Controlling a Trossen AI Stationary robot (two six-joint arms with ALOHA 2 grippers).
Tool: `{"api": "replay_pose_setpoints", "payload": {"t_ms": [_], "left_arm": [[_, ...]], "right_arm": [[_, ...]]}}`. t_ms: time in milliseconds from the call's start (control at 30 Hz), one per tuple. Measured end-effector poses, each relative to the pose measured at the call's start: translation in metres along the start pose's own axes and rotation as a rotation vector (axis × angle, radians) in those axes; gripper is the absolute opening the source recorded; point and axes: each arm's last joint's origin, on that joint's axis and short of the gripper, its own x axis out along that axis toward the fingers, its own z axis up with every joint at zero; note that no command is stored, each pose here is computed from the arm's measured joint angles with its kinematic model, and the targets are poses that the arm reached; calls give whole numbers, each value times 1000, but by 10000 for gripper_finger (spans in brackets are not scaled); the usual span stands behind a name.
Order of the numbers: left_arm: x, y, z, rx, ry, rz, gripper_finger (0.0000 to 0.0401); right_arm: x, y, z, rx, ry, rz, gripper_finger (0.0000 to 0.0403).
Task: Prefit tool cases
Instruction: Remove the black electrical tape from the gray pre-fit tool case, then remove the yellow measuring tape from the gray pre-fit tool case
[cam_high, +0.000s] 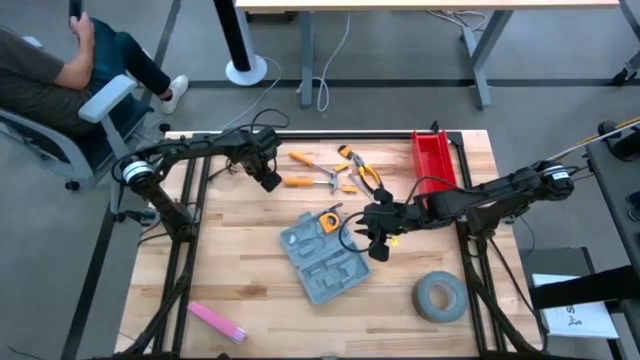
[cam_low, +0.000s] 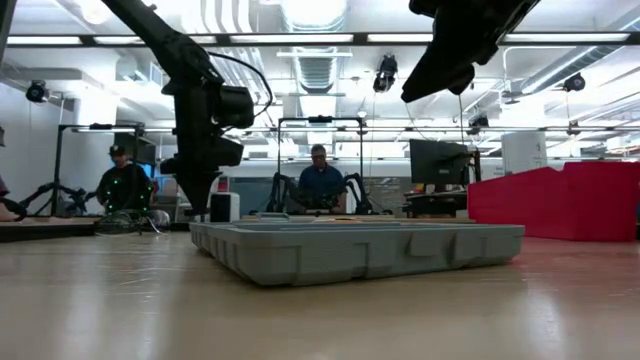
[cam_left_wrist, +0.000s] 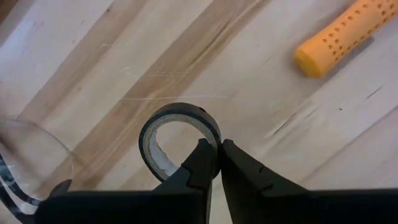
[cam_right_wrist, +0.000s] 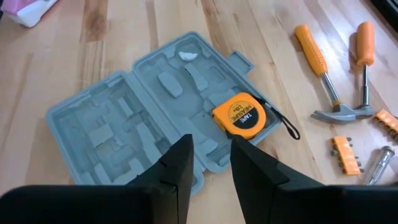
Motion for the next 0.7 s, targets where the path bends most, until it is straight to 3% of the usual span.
{"api": "replay_pose_setpoints", "payload": {"t_ms": [133,433,600,700], "left_arm": [[0,-1,0,1,-4,-23,51],[-3,-2,3,5,-21,-28,150],[-11,-16,2,39,-9,-233,172],[-14,-38,-3,106,6,-290,171]], "right_arm": [[0,0,1,-1,-8,2,79],[0,1,2,-8,-24,5,85],[0,1,2,-4,-23,5,92],[0,0,2,-5,-23,4,94]]}}
